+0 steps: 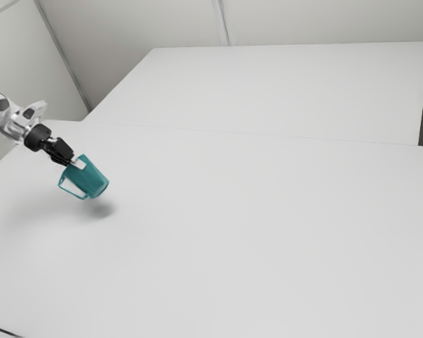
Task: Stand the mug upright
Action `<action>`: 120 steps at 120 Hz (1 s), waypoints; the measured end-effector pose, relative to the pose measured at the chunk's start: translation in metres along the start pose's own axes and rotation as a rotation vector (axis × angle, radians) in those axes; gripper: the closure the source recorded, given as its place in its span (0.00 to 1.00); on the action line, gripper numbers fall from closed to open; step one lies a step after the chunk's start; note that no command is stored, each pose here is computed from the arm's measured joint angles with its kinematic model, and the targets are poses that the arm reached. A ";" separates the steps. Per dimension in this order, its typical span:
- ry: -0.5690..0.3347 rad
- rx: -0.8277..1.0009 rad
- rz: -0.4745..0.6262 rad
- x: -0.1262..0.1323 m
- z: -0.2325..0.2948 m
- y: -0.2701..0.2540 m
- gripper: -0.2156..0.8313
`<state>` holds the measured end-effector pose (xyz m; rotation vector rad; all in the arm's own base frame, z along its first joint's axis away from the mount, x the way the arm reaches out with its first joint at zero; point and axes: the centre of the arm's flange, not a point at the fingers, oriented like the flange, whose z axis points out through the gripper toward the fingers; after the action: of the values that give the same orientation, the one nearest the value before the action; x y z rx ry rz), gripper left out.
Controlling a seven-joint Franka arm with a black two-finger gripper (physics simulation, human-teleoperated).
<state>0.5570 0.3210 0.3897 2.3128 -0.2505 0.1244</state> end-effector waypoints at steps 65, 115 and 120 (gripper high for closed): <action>-0.337 0.493 0.234 0.098 0.226 0.184 0.95; -0.217 0.862 0.196 0.131 0.265 0.221 0.95; -0.196 0.862 0.169 0.133 0.269 0.215 0.95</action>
<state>0.6427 -0.0383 0.3812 3.1629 -0.5813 0.0998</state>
